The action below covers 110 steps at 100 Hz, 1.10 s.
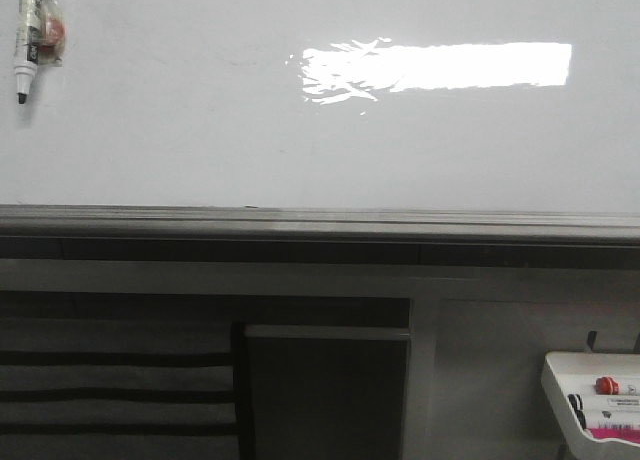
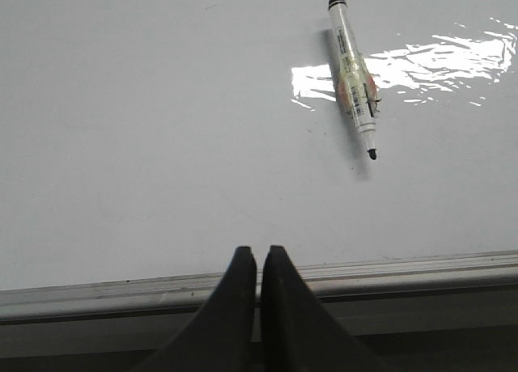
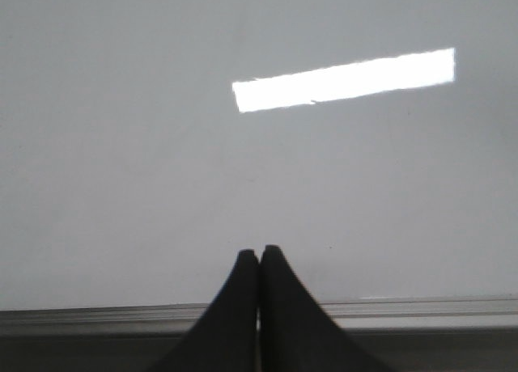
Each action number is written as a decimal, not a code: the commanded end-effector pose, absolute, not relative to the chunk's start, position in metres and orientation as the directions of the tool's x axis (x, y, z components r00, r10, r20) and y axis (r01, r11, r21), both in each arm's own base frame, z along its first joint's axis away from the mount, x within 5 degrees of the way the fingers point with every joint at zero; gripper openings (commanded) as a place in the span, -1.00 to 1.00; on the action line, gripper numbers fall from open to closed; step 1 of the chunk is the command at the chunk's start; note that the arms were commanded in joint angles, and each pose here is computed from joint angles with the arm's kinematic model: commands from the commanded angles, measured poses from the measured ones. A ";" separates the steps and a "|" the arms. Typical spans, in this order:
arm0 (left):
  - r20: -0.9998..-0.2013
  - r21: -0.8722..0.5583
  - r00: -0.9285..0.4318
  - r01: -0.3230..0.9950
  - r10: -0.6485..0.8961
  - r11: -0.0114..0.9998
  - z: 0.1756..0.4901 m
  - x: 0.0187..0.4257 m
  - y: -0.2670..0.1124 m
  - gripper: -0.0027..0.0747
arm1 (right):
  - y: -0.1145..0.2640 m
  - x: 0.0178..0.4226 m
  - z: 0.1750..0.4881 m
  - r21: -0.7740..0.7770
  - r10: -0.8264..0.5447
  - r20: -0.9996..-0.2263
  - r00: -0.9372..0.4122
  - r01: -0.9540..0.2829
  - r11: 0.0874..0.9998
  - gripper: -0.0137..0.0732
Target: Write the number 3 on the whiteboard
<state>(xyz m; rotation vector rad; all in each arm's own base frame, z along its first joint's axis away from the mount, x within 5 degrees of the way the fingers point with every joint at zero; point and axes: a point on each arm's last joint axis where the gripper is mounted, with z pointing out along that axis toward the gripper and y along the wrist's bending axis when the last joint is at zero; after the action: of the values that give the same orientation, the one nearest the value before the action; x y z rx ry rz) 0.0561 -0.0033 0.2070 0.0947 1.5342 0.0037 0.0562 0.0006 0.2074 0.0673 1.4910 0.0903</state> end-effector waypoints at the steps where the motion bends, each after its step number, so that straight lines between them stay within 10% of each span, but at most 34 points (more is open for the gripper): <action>1: -0.989 0.048 0.146 0.061 0.038 0.997 0.215 0.053 -0.004 -0.98 | 0.001 0.055 0.208 0.035 0.039 -0.987 0.155 -0.026 0.999 -0.86; 42: -0.982 -0.037 0.183 0.071 -0.050 0.997 0.226 0.050 -0.003 -0.98 | 0.001 0.053 0.217 0.073 0.080 -0.974 0.214 -0.036 0.997 -0.86; 110: -0.984 -0.061 0.161 0.095 -0.075 0.994 0.358 0.060 -0.006 -0.98 | -0.001 0.069 0.347 0.049 0.049 -0.996 0.070 -0.001 0.999 -0.86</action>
<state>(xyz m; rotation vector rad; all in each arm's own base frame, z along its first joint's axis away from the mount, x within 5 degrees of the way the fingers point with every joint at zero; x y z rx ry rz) 0.0572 -0.0057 0.3413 0.0240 1.4816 -0.1112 0.0648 -0.0009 0.3296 0.0627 1.5833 0.0518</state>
